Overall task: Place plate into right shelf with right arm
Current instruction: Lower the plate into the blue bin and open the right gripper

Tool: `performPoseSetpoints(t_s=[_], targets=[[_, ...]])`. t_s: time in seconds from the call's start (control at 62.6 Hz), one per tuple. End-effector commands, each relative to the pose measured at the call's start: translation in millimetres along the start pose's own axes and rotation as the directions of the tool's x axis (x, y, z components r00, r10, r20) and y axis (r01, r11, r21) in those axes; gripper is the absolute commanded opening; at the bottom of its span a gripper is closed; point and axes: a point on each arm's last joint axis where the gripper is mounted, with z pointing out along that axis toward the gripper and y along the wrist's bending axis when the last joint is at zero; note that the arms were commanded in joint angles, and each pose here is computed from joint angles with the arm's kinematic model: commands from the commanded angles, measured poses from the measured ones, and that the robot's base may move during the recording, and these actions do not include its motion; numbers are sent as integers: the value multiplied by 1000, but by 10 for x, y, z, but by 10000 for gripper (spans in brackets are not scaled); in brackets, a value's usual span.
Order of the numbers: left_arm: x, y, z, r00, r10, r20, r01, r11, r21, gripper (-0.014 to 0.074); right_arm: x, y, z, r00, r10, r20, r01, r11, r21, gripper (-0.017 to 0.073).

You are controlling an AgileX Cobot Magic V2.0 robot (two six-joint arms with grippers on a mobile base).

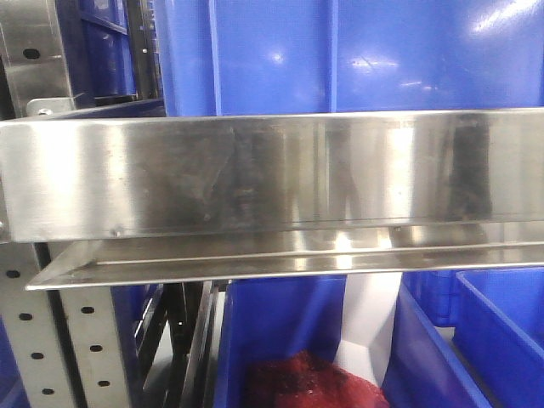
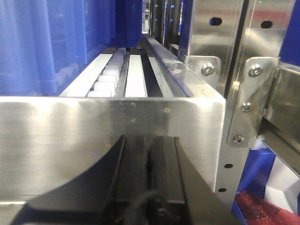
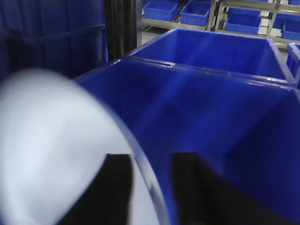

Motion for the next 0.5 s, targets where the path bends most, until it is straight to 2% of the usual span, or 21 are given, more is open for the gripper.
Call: performPoseSetpoints(t_s=[0.0, 0.032, 0.288, 0.479], targets=[[-49, 3, -2, 997, -9, 83, 9, 1000, -3, -47, -310, -16, -143, 984, 6, 181, -11, 1000, 26, 588], [-49, 3, -2, 997, -9, 83, 9, 1000, -3, -47, -313, -17, -143, 983, 6, 184, -11, 1000, 27, 654], [-49, 3, -2, 997, -9, 83, 9, 1000, -3, -47, -329, -1, -222, 986, 5, 168, -8, 1000, 16, 634], [-49, 3, -2, 997, -9, 83, 9, 1000, -3, -47, -479, 72, -737, 985, -3, 172, 7, 1000, -25, 631]])
